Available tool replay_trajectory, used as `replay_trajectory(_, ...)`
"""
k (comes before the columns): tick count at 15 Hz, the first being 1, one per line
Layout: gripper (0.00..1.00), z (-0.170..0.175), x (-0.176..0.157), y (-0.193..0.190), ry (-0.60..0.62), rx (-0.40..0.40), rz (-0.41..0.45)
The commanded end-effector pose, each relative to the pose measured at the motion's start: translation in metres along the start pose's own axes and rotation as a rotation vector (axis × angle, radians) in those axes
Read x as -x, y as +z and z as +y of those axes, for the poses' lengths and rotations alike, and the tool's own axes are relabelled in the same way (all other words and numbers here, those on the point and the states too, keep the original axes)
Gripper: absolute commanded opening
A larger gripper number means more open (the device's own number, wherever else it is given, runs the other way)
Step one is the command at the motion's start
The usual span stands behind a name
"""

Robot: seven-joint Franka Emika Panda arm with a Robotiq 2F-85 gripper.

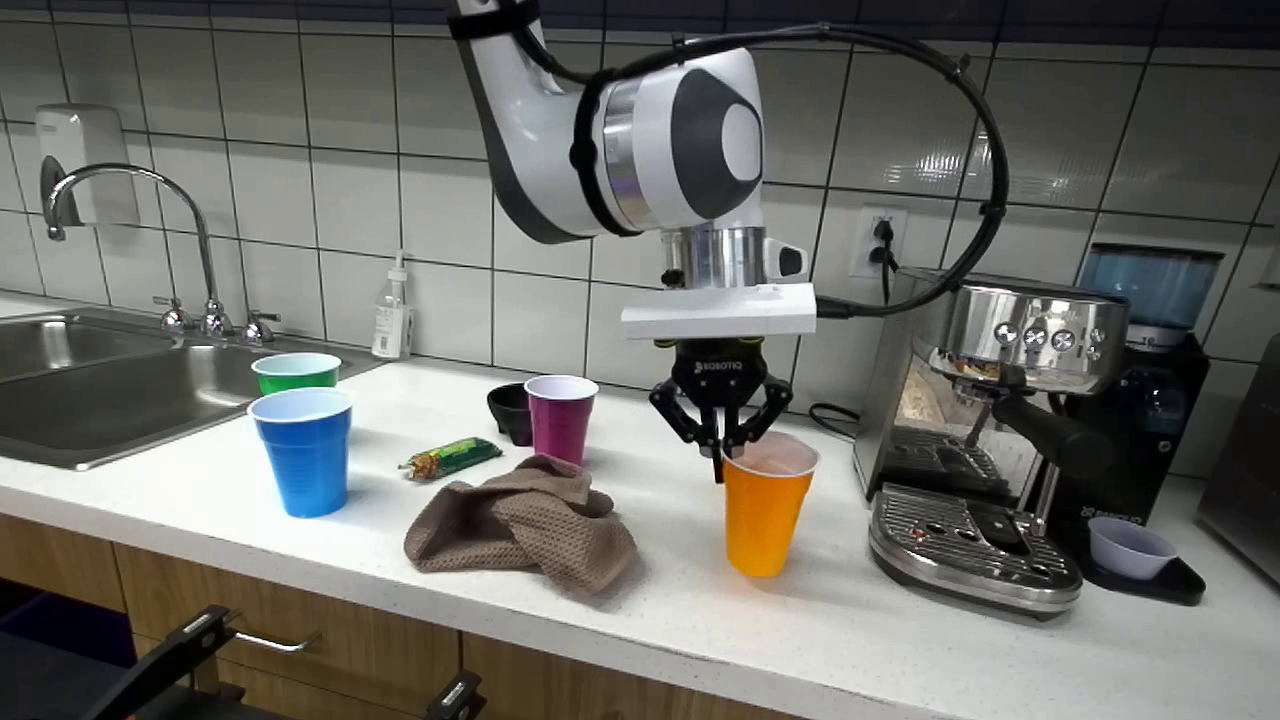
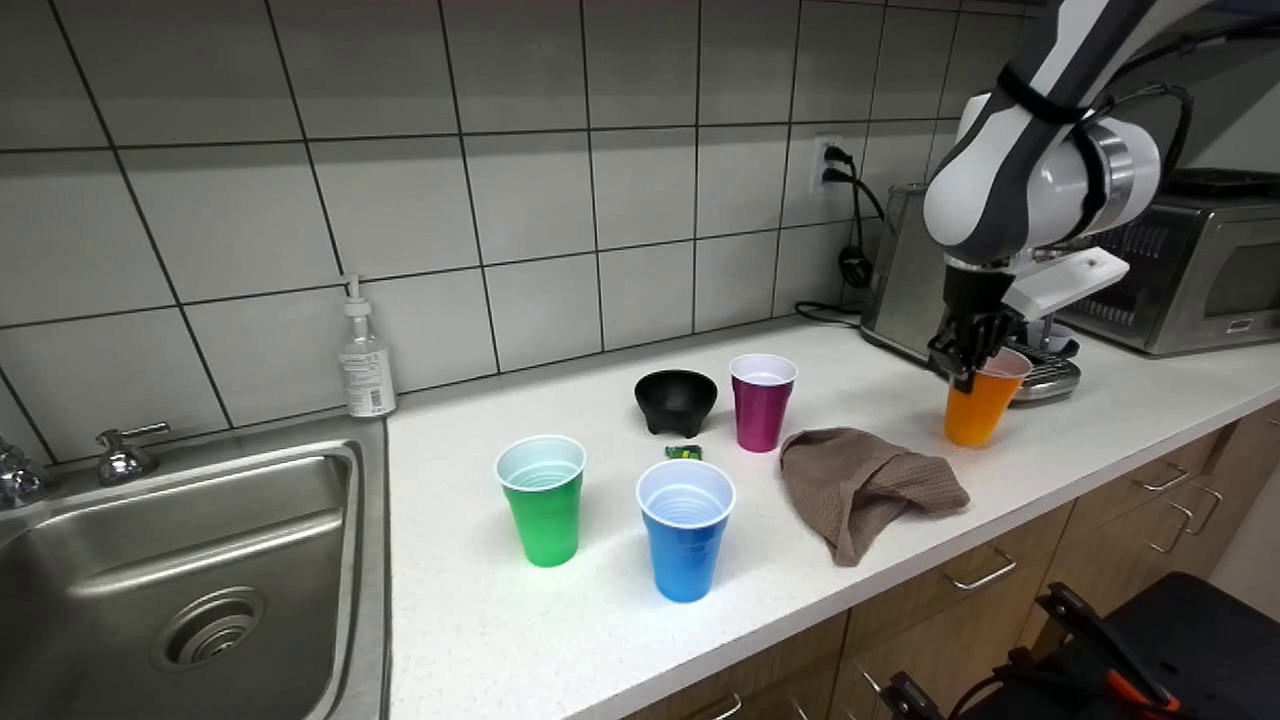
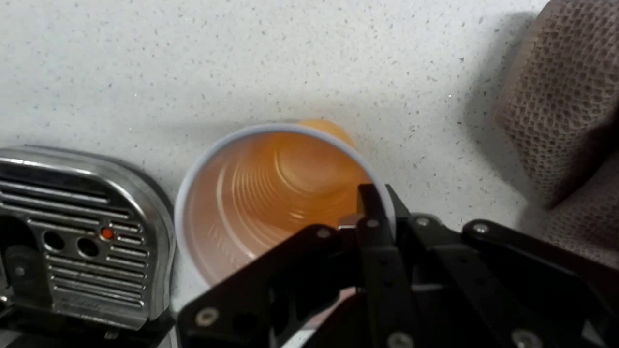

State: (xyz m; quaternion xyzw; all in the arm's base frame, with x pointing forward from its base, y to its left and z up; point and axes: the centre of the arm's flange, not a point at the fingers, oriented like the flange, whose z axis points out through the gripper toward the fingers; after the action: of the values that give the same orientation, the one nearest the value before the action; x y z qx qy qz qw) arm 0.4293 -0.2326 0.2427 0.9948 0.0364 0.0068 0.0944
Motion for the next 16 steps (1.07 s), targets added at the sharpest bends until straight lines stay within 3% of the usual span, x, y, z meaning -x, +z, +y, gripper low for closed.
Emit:
replay_trajectory(1, 0.01, -0.003, 0.014, -0.027, -0.078, 0.042, 0.087)
replay_trajectory(16, 0.01, -0.038, 0.003, -0.103, -0.139, -0.056, 0.353)
